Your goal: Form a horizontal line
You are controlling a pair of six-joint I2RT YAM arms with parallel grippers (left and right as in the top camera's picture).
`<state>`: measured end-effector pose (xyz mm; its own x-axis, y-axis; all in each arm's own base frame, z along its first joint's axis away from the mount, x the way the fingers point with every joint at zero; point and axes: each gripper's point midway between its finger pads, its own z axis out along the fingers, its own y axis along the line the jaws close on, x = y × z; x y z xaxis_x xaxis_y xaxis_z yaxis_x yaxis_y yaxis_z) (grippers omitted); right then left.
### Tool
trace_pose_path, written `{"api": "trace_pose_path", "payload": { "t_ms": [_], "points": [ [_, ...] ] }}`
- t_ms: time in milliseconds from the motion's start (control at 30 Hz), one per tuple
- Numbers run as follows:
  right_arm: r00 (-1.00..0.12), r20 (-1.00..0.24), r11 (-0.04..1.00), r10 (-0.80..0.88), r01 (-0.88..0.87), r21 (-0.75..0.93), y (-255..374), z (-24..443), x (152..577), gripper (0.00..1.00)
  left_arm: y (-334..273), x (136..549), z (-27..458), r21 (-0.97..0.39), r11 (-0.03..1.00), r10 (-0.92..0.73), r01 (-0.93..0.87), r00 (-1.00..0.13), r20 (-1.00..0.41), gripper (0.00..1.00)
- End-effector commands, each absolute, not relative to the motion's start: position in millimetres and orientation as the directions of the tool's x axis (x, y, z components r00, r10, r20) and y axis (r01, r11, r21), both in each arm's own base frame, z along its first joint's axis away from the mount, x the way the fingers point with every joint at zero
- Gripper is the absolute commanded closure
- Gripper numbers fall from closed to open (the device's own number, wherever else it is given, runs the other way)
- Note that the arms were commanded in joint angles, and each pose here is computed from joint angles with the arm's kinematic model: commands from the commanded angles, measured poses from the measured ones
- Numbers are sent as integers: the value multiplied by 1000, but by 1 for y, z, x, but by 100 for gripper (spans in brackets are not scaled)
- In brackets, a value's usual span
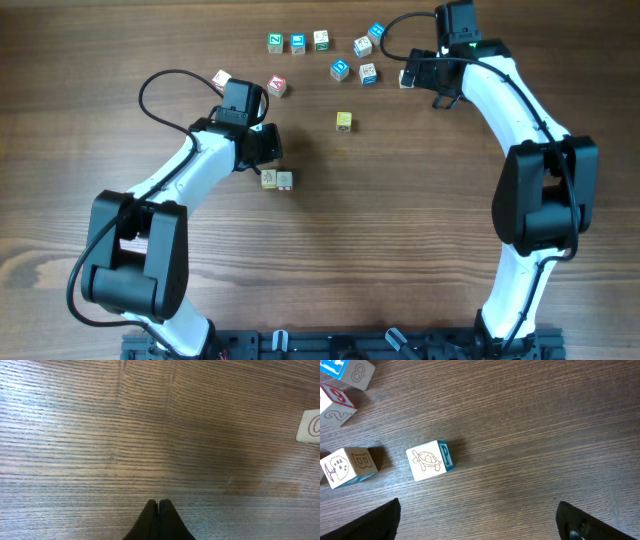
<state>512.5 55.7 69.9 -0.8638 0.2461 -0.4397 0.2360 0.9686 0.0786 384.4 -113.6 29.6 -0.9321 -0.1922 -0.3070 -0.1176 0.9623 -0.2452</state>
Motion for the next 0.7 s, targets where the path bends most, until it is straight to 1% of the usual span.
{"api": "trace_pose_path", "payload": {
  "t_ms": [0, 667],
  "points": [
    [-872, -429, 970, 237, 236, 57, 53, 59, 513, 0, -117, 379, 24, -251, 961, -183, -112, -943, -279, 96],
    [-872, -429, 970, 237, 235, 57, 53, 59, 513, 0, -120, 370, 22, -263, 958, -179, -114, -954, -239, 96]
  ]
}}
